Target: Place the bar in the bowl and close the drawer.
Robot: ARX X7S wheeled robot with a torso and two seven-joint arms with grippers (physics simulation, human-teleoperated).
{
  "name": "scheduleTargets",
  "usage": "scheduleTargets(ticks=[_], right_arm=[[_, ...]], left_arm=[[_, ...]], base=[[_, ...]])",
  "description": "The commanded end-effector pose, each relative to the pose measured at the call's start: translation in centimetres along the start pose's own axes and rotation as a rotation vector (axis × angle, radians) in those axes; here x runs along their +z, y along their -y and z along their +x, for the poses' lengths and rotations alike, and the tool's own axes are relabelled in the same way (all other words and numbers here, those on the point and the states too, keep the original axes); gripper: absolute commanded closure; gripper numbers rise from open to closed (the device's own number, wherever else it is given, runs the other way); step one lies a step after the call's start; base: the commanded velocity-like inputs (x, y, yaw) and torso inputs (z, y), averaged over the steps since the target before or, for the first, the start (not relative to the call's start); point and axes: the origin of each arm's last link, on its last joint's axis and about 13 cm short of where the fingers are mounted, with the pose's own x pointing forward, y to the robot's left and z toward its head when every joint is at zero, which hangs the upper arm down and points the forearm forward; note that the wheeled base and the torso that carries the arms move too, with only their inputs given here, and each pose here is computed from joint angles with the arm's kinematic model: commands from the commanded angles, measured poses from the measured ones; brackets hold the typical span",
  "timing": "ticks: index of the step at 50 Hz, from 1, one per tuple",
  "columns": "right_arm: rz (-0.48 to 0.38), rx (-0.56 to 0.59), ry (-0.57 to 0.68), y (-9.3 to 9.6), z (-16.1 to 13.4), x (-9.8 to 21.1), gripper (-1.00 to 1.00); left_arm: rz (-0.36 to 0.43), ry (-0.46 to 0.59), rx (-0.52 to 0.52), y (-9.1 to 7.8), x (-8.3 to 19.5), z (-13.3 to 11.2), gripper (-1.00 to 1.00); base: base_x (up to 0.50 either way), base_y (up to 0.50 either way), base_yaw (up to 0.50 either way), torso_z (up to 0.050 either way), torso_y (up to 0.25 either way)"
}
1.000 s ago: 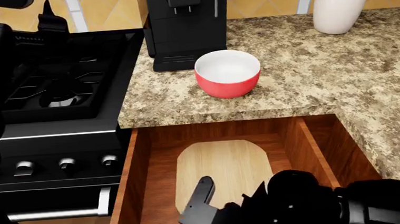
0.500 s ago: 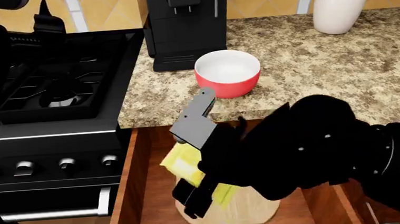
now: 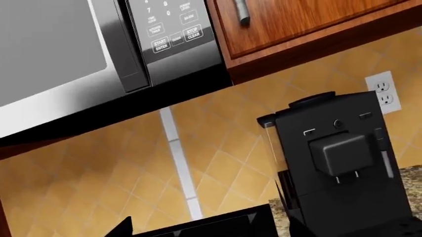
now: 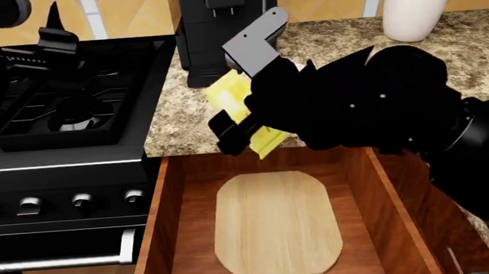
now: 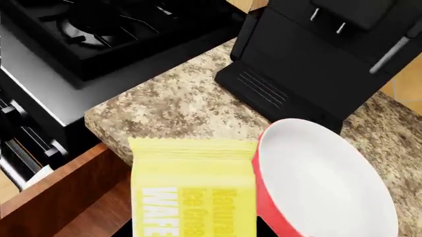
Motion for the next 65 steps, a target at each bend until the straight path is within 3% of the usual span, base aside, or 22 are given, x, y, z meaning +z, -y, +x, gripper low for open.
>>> scheduleTargets(ticks=[1, 10, 19, 30, 47, 65], right_arm=[[0.048, -0.109, 0.087, 2.1, 2.4, 1.6, 1.00], [0.127, -0.235, 0.163, 3.2, 4.0, 2.1, 1.00], [0.190, -0.350, 0.269, 5.8, 7.6, 2.0, 1.00], [0.262, -0.535, 0.409, 6.8, 8.4, 0.4, 1.00], [0.263, -0.580, 0.494, 6.6, 8.7, 0.1, 1.00], [0.214, -0.506, 0.519, 7.3, 7.7, 2.2, 1.00]], left_arm=[[0.009, 0.022, -0.014, 0.2, 0.4, -0.6, -1.00], [0.008, 0.026, -0.016, 0.2, 0.4, -0.7, -1.00], [-0.003, 0.029, -0.033, 0.6, 0.4, -0.7, -1.00], [-0.028, 0.049, -0.050, 1.3, 0.6, -0.6, -1.00], [-0.026, 0.054, -0.067, 1.3, 0.2, -1.1, -1.00], [-0.015, 0.072, -0.077, 1.3, 0.5, -1.4, -1.00]], base=[[0.00, 0.00, 0.00, 0.000, 0.000], [0.00, 0.00, 0.00, 0.000, 0.000], [0.00, 0.00, 0.00, 0.000, 0.000], [0.00, 0.00, 0.00, 0.000, 0.000], [0.00, 0.00, 0.00, 0.000, 0.000], [0.00, 0.00, 0.00, 0.000, 0.000]])
